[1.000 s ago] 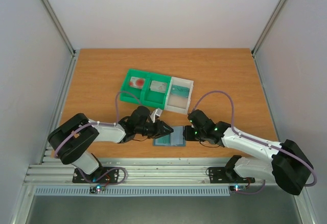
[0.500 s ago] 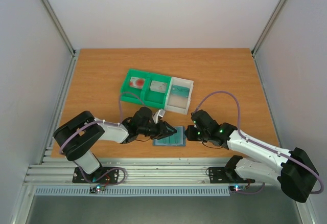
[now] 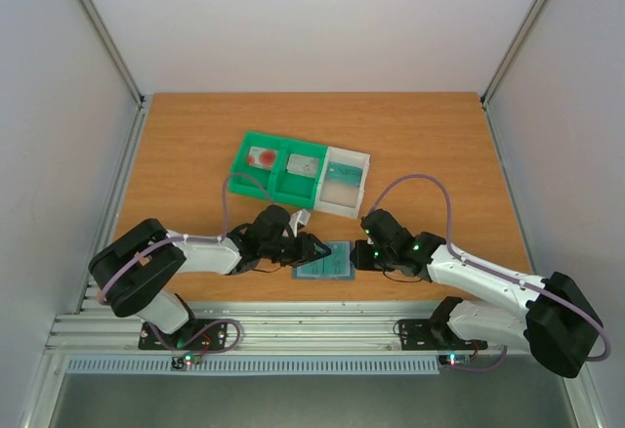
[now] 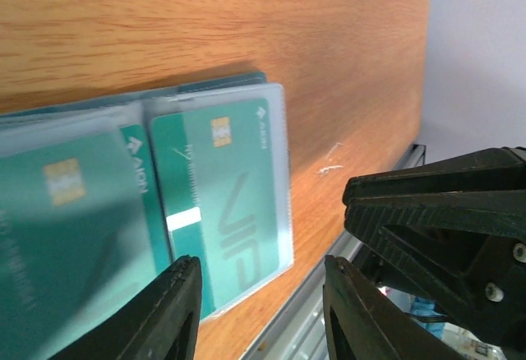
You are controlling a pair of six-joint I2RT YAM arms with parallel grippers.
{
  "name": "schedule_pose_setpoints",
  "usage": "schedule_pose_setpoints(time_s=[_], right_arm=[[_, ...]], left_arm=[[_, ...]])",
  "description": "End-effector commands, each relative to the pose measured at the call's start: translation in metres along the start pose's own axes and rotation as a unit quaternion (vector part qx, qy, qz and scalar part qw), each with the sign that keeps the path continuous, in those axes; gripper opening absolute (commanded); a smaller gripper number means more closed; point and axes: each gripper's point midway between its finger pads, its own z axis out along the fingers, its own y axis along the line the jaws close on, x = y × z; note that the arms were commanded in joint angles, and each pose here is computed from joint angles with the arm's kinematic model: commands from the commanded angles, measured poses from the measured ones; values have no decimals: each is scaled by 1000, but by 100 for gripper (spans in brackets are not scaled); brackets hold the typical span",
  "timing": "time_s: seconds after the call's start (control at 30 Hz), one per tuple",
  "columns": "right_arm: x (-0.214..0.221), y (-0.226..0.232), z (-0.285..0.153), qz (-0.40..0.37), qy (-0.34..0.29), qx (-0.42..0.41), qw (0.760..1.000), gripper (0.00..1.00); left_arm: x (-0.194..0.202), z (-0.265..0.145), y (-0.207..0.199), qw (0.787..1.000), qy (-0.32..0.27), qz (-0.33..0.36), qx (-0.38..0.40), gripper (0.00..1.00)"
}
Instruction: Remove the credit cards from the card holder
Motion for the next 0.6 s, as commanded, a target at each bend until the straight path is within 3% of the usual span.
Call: schedule_pose_setpoints(time_s=[0.0, 0.23, 0.57], right_arm=[[-10, 20, -1, 4, -7, -29, 1000, 19], [-7, 30, 10, 15, 13, -55, 998, 18], [2, 13, 24, 19, 35, -13, 999, 13]], left_arm=[[-10, -4, 3, 999, -23, 34, -32, 42], [-10, 4, 8, 999, -14, 30, -36, 42], [-6, 8, 18, 999, -10, 19, -42, 41]])
